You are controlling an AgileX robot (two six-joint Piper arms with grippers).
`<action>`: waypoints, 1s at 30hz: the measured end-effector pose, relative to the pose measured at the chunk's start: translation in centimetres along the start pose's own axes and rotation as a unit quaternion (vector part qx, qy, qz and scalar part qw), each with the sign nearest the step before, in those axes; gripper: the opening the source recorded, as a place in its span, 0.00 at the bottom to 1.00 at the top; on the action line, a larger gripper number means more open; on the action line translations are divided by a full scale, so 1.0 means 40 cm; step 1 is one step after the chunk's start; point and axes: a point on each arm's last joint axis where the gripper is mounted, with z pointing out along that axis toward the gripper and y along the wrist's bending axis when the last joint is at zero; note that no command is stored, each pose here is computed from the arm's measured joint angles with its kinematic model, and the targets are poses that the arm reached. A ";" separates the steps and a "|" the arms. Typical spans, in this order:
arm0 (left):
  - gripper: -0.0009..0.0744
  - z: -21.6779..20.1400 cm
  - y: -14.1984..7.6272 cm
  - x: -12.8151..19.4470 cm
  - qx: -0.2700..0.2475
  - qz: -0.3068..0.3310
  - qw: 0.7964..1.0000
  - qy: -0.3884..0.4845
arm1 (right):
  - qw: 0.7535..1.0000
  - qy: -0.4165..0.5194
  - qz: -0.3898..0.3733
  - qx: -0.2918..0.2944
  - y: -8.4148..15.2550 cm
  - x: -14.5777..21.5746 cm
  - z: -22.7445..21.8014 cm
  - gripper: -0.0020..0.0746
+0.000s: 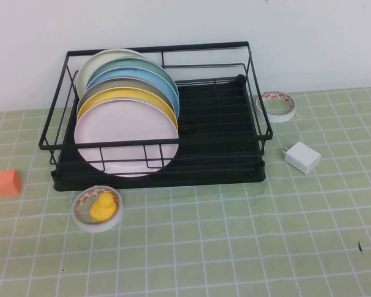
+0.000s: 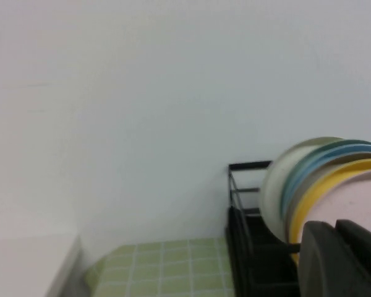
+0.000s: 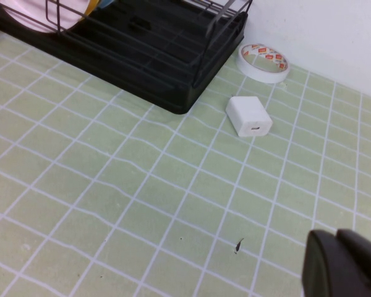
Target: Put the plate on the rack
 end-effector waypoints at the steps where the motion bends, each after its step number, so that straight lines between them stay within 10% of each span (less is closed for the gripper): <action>1: 0.01 -0.001 -0.003 0.003 0.005 -0.007 1.000 0.007 | 1.000 0.000 0.000 0.000 0.000 0.000 0.000 0.03; 30: 0.01 -0.035 -0.010 0.195 -0.015 -0.131 0.970 0.203 | 1.000 0.000 0.001 -0.001 0.000 0.000 0.000 0.03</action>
